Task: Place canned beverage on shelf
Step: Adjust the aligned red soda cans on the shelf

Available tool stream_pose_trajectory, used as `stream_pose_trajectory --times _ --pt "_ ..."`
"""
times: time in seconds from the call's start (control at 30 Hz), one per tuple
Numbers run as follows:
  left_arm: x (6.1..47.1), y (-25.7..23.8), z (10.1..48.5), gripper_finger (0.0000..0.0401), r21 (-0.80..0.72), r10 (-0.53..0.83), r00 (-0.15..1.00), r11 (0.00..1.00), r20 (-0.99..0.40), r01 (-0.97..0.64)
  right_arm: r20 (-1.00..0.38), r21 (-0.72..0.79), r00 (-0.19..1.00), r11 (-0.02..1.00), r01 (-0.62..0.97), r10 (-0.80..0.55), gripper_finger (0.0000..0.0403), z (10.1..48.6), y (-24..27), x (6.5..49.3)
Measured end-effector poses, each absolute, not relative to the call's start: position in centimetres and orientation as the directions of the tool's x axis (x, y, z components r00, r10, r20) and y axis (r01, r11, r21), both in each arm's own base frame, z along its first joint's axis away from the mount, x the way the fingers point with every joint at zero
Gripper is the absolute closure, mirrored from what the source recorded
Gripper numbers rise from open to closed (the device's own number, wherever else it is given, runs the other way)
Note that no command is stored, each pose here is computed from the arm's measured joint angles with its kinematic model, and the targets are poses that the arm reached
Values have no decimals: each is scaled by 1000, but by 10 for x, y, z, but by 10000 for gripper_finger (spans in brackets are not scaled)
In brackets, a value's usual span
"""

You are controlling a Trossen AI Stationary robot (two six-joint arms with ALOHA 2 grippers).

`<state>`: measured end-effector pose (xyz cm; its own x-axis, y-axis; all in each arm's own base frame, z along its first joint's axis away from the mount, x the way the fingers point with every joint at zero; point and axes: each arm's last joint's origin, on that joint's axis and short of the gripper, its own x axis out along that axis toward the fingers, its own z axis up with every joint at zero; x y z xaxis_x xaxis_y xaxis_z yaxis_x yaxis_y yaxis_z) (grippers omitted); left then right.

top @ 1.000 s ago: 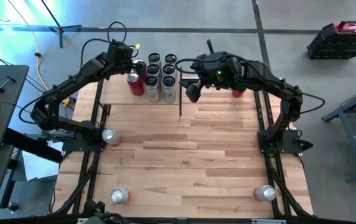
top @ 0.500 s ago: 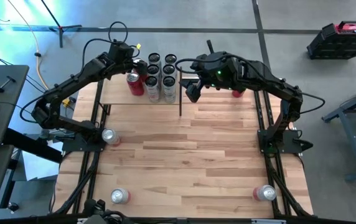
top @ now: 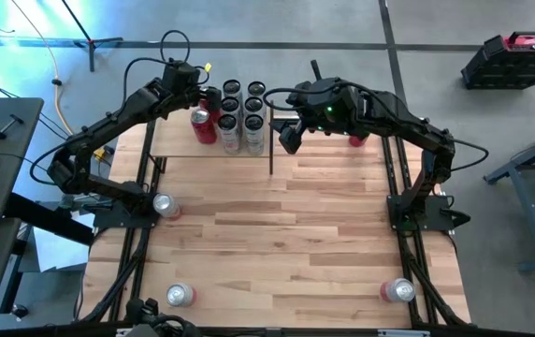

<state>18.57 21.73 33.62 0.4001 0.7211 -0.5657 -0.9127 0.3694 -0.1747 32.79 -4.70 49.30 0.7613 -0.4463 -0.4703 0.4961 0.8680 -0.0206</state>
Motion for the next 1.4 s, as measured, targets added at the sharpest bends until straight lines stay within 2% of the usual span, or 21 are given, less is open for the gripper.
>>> stream_pose_trajectory --times 0.67,1.07,1.17,1.4 --pt "185 216 337 68 -180 717 409 376 -564 -909 -470 5 761 861 508 -446 54 493 -47 328" --pt "173 203 356 68 -192 750 429 387 -503 -902 -470 5 762 862 508 -446 54 493 -47 328" --pt "167 194 366 68 -220 746 474 421 -469 -880 -470 3 762 862 507 -446 54 493 -47 328" --pt "130 145 403 68 -292 670 654 585 -352 -757 -471 6 763 864 504 -442 54 493 -47 328"
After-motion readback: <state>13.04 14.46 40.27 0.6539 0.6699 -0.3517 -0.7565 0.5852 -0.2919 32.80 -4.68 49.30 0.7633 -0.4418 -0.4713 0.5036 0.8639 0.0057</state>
